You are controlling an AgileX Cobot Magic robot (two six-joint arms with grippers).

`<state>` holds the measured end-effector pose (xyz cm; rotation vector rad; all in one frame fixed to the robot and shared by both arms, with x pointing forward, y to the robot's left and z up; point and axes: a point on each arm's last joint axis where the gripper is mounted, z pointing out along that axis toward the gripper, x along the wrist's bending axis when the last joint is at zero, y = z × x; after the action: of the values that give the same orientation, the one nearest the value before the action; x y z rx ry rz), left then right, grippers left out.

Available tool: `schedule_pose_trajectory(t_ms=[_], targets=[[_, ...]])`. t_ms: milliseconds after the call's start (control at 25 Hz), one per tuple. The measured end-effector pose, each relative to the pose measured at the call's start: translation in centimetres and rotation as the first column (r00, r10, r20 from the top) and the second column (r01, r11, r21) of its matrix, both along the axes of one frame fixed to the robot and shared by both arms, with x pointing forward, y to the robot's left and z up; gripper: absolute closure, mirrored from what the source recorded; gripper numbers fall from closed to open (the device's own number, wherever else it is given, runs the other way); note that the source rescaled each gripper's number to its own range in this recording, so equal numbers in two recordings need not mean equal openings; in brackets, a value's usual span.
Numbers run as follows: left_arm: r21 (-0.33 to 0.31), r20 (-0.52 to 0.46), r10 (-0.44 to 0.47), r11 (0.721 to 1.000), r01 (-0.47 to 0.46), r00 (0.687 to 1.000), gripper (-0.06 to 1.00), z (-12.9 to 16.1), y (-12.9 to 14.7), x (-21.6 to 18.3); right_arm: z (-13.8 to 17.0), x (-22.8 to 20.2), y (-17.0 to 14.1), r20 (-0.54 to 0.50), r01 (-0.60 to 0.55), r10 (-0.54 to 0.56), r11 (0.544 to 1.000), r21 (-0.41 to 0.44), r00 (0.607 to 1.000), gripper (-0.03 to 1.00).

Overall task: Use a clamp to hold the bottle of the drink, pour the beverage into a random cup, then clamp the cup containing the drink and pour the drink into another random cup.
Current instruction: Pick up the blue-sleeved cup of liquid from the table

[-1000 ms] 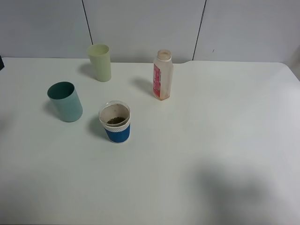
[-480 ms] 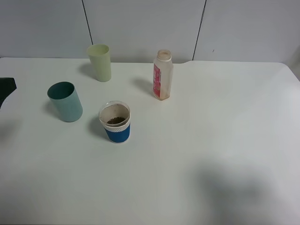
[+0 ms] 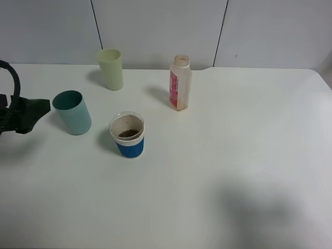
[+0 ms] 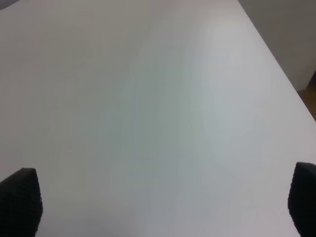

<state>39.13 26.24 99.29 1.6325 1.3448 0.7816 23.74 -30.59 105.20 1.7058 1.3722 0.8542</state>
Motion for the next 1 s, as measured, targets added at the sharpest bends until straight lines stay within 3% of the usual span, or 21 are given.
schedule_pose_trajectory(t_ms=[480, 760, 1000], targets=[[-0.044, -0.051, -0.109, 0.993, 0.107, 0.993, 0.39, -3.0, -1.8, -1.4, 0.0, 0.0, 0.0, 0.000, 0.000, 0.000, 1.000, 0.000, 1.000, -0.03], [-0.070, 0.023, -0.151, 0.986, 0.152, 0.988, 0.39, -3.4, -2.3, -2.0, 0.0, 0.0, 0.0, 0.000, 0.000, 0.000, 1.000, 0.000, 1.000, -0.03], [-0.066, -0.056, -0.148, 0.987, 0.145, 0.987, 0.39, -5.2, -2.5, -1.9, 0.0, 0.0, 0.0, 0.000, 0.000, 0.000, 1.000, 0.000, 1.000, -0.03]])
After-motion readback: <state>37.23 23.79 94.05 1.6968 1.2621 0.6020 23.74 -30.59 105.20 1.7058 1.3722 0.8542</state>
